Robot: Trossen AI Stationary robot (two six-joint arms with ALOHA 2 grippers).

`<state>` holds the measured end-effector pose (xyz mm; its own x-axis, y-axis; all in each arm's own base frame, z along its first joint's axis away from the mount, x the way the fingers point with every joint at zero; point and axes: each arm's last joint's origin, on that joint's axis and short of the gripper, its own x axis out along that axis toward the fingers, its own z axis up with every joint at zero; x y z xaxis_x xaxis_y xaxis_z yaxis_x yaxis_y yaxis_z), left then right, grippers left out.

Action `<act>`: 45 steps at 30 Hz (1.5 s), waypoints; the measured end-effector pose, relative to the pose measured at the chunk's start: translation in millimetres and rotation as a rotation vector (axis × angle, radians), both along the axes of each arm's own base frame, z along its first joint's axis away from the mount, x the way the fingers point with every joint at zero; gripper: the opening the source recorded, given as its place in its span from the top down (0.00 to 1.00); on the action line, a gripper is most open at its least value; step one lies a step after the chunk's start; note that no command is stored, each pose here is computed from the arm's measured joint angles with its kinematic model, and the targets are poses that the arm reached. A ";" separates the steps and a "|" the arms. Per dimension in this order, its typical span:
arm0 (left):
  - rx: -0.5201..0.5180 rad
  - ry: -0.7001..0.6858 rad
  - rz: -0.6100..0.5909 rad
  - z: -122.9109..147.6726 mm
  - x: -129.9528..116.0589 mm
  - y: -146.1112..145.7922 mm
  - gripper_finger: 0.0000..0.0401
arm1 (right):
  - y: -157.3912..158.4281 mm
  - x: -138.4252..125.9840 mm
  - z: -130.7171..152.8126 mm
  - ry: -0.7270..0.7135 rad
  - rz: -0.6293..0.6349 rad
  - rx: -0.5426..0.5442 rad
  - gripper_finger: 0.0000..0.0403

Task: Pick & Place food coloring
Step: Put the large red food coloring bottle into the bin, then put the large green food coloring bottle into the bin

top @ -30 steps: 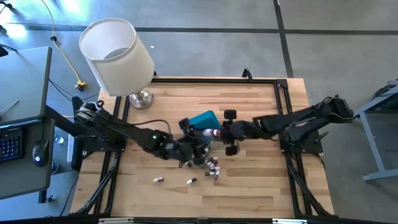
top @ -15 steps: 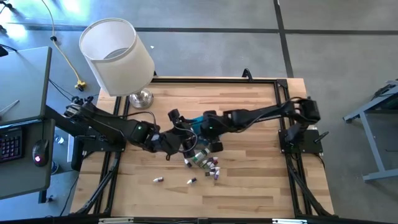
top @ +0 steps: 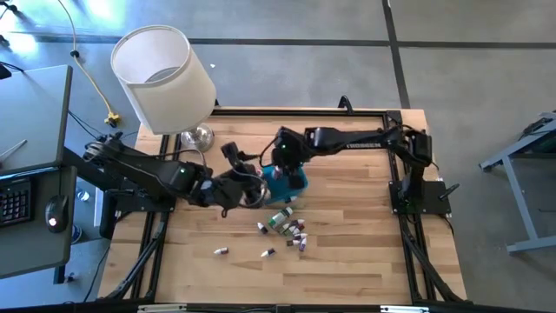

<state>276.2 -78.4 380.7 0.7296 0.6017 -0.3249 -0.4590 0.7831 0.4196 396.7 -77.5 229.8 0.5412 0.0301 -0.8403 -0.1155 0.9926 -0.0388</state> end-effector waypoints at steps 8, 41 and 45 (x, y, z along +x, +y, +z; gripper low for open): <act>0.043 -0.032 0.019 22.4 -27.5 11.0 0.39 | -20.1 8.0 -16.4 -0.040 0.034 0.029 0.67; 0.123 0.073 0.056 26.1 -56.4 22.8 0.39 | -19.8 23.3 -19.3 -0.154 0.077 -0.036 0.49; 0.112 0.067 0.061 25.9 -56.7 22.9 0.39 | -11.6 15.2 2.5 -0.159 0.054 -0.096 0.49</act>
<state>219.5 -55.5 406.6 0.6694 0.6799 -0.2995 -0.4728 0.7008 0.5342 412.0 -89.1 232.3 0.6675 -0.0137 -0.7445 -0.1532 0.9759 -0.1553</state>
